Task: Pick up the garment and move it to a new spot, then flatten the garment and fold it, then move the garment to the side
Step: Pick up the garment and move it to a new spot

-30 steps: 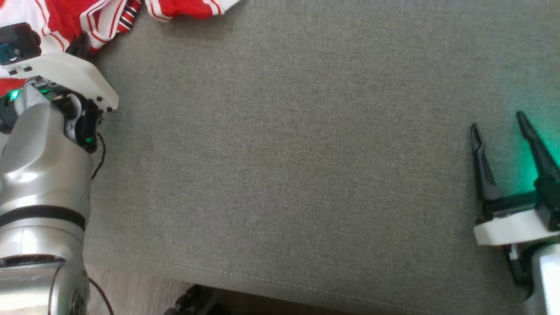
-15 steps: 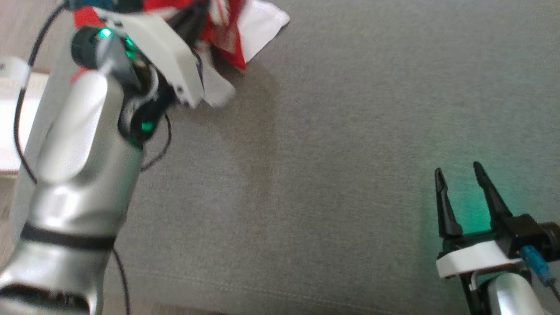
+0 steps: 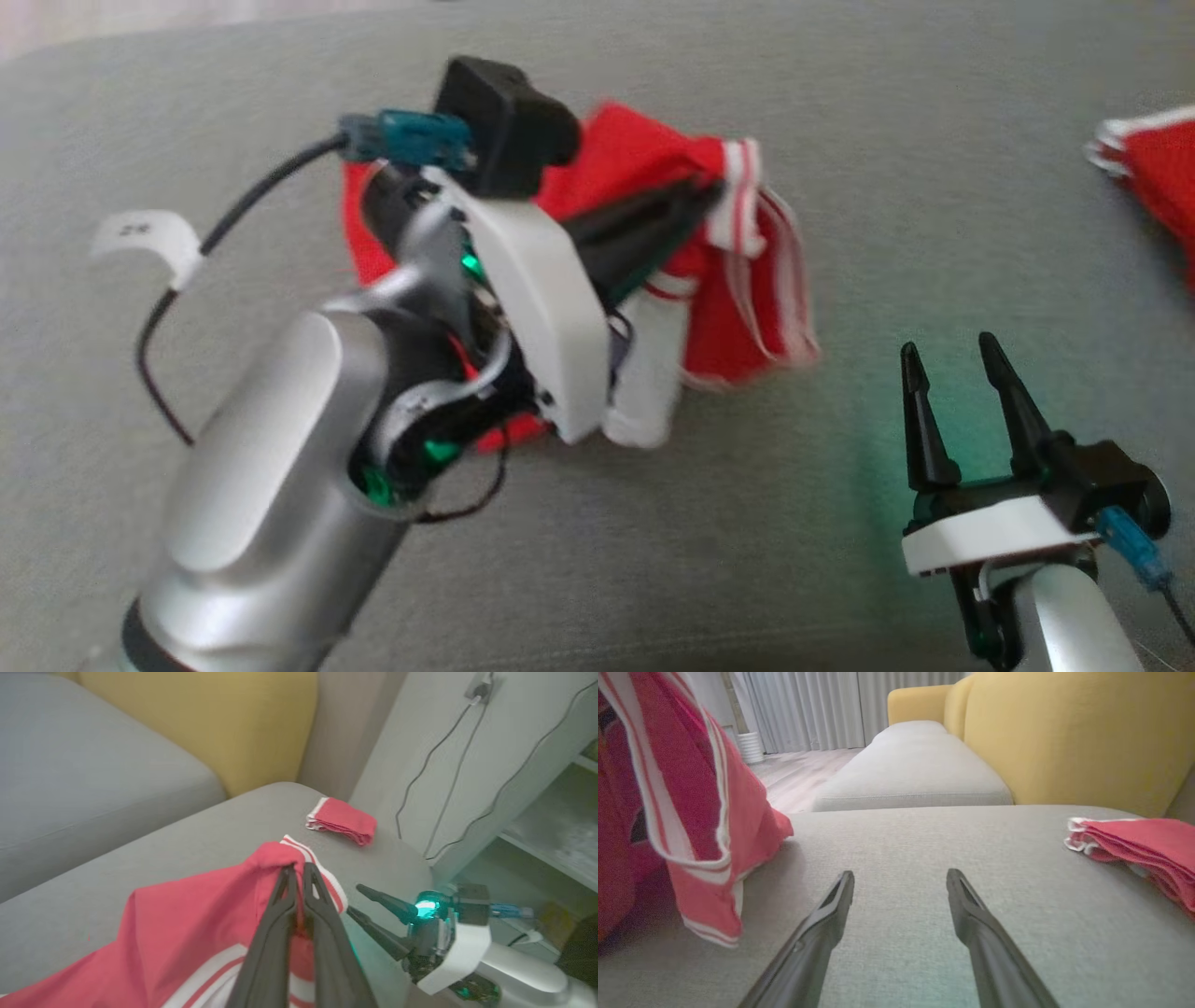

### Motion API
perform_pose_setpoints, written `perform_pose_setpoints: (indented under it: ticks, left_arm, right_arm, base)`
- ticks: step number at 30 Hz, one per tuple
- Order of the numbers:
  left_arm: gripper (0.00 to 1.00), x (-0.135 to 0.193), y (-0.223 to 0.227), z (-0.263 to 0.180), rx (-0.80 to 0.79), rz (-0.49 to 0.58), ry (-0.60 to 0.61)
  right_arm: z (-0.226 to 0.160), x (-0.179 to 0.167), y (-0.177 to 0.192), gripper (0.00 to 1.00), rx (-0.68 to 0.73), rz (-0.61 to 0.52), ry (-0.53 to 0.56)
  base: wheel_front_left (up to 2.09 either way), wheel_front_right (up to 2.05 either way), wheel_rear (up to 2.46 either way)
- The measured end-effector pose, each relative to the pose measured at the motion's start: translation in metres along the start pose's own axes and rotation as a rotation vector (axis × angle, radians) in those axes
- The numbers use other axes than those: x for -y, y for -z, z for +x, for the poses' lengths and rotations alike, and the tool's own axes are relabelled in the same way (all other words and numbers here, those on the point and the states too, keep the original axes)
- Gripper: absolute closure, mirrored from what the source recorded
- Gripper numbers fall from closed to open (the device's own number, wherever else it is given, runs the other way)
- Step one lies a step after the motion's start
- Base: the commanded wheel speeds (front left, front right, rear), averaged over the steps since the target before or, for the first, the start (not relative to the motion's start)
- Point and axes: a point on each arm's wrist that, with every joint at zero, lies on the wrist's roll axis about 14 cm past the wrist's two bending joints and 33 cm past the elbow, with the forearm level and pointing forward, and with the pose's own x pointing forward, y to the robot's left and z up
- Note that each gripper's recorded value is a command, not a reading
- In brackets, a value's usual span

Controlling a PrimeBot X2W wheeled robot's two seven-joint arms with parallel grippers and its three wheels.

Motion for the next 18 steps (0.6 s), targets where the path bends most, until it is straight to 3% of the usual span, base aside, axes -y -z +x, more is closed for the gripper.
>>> perform_pose_setpoints:
  ticks: [9,18]
  left_arm:
    - [1.0,0.068,-0.026,0.028,0.052,0.001,0.223]
    - [1.0,0.084,-0.092,0.007,0.231,0.1,0.238]
  right_arm:
    - [-0.036,0.043,-0.006,0.0,0.015,0.027,0.151]
    - [-0.044,0.046,-0.014,0.0,0.042,0.026,0.164]
  base:
    - [0.0,0.0,0.0]
    - [0.0,0.0,0.0]
